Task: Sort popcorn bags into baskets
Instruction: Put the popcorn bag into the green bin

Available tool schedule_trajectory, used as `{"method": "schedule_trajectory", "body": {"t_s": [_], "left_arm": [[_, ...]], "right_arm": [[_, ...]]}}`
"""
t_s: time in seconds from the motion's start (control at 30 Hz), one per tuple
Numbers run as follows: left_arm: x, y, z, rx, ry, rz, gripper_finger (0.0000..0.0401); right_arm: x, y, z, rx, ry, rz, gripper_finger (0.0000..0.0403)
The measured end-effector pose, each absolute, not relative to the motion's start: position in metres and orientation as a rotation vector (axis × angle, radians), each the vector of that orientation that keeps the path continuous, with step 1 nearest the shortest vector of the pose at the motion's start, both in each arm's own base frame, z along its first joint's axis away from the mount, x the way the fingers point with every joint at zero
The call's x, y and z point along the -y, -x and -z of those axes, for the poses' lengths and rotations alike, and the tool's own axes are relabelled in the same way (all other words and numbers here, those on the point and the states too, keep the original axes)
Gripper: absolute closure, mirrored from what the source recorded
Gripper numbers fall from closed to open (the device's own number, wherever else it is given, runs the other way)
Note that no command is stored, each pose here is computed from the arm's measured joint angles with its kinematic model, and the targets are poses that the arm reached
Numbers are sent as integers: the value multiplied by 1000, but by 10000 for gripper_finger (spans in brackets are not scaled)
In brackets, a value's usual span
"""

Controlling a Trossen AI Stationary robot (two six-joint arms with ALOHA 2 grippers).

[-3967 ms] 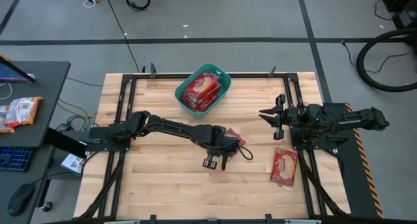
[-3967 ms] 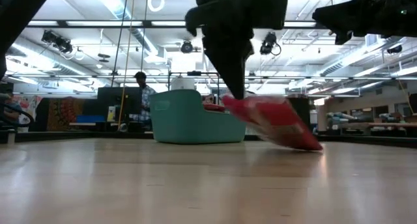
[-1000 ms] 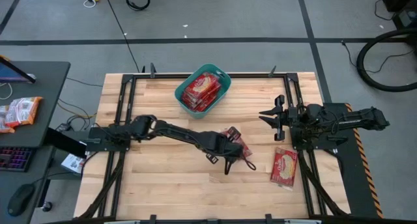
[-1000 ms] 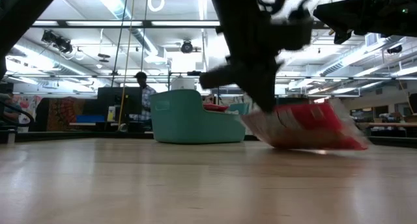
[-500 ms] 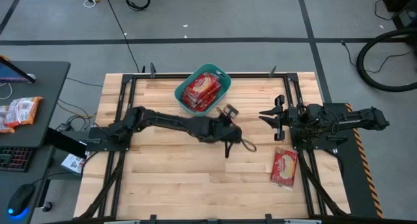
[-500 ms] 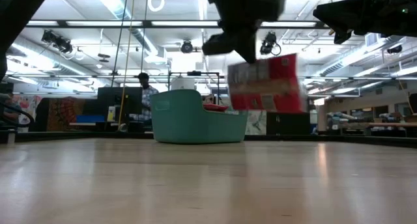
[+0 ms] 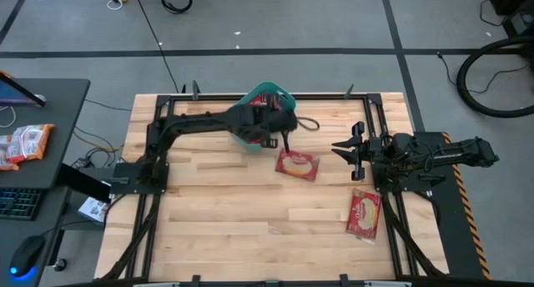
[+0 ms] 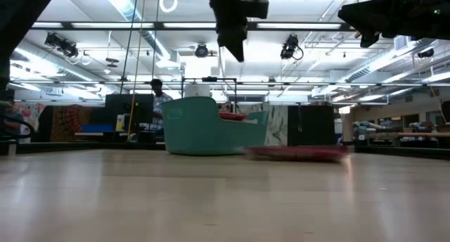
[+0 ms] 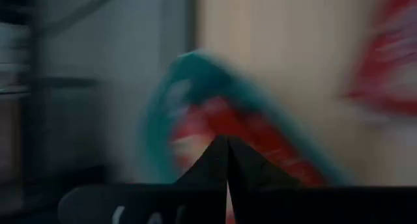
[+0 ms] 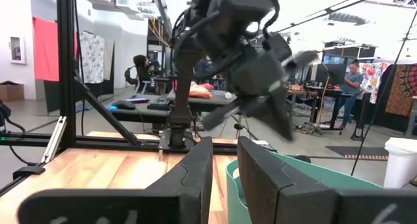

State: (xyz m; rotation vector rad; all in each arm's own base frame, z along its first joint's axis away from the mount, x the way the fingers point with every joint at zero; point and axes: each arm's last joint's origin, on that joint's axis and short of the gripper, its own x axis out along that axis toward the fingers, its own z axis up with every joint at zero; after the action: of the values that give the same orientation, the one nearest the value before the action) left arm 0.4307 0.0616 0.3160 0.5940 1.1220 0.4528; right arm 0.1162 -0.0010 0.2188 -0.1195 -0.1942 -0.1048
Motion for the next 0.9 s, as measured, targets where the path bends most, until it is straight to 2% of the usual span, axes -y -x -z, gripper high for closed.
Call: {"method": "schedule_trajectory", "body": {"t_s": [0.07, 0.17, 0.6, 0.9], "left_arm": [[-62, -433, -312, -1096, -468, -333, 390], [-57, -444, -293, -1108, -415, -237, 365], [0, -487, -200, -1185, -472, -113, 218], [32, -495, -161, -1235, -569, -11, 165]], "right_arm": [[1, -116, -219, 193, 120, 105, 325], [1, -116, -219, 193, 120, 104, 325], [1, -116, -219, 192, 120, 105, 325], [1, -116, -219, 193, 120, 105, 325]]}}
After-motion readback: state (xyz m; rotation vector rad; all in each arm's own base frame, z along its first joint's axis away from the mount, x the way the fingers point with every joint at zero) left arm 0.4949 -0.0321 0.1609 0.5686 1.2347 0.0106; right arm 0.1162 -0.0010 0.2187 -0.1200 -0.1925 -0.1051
